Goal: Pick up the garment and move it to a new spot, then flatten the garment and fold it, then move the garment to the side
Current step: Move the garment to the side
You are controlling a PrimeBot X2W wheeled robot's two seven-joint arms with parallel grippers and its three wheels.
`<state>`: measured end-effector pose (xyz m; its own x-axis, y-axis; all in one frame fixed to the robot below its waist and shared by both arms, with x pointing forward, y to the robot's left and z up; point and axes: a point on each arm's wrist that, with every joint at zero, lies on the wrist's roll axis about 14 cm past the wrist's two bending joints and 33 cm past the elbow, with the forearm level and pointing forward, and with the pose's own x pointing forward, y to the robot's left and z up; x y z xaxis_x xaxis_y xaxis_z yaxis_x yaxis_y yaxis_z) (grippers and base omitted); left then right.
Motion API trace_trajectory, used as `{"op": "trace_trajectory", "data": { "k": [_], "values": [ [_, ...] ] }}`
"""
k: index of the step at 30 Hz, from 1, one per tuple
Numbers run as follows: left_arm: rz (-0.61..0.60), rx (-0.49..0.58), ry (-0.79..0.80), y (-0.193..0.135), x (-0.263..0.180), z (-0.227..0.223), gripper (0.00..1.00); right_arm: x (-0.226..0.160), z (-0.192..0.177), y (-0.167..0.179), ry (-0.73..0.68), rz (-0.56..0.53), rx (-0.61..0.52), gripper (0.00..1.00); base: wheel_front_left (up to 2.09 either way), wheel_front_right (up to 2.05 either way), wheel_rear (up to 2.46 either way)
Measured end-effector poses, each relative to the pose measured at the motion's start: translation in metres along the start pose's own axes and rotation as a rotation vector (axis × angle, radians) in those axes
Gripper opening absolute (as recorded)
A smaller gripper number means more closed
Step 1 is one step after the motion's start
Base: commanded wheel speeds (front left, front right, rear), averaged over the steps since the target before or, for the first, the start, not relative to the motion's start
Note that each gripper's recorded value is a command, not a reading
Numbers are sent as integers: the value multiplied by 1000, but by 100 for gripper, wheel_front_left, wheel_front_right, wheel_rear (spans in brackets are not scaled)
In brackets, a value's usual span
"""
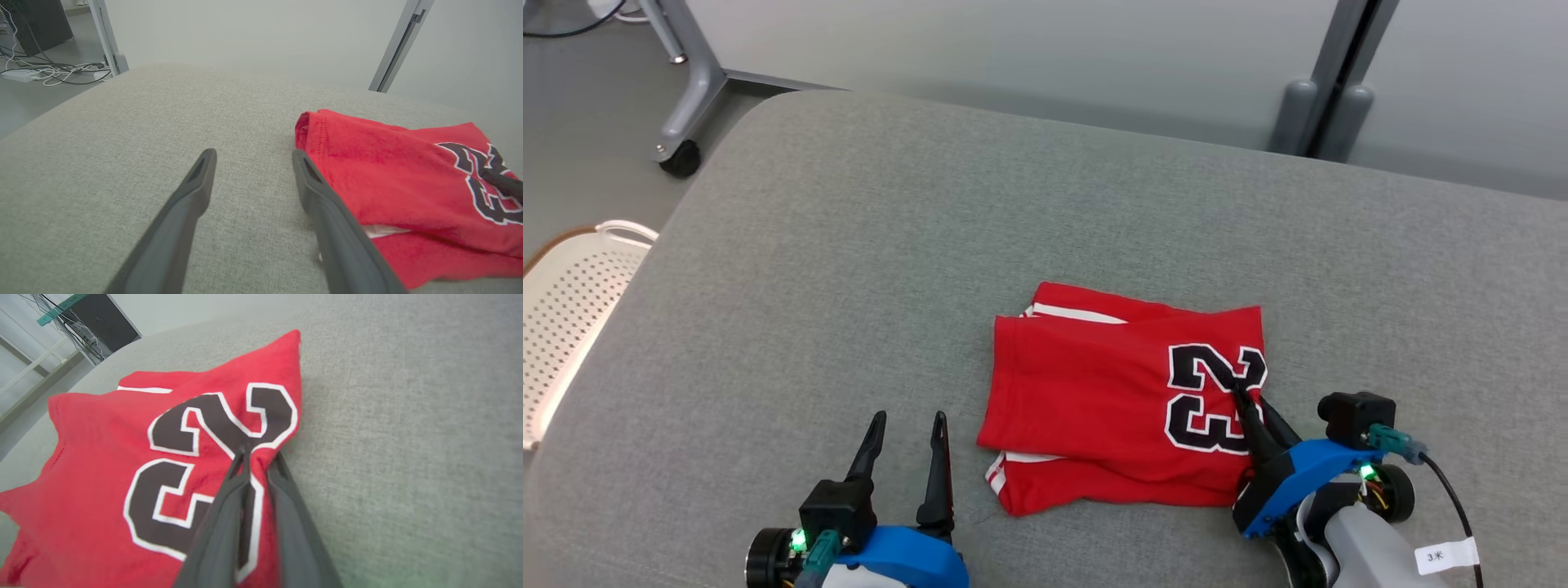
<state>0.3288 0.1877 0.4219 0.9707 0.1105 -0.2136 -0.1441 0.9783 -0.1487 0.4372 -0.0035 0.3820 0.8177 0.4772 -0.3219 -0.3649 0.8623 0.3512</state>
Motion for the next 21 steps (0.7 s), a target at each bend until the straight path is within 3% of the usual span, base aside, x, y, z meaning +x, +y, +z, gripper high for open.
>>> {"op": "trace_trajectory", "data": {
  "k": [5,9,11,21],
  "values": [
    [-81,8,10,-24,12,-3,100,-12,26,-21,-95,-59,46,0,0,0,0],
    [-203,14,37,-62,24,-10,100,-37,32,-50,-137,-139,52,0,0,0,0],
    [-343,13,58,-108,38,-16,100,-70,39,-85,-184,-247,58,0,0,0,0],
    [-623,15,123,-209,40,-35,100,-168,47,-153,-285,-519,70,0,0,0,0]
  ]
}}
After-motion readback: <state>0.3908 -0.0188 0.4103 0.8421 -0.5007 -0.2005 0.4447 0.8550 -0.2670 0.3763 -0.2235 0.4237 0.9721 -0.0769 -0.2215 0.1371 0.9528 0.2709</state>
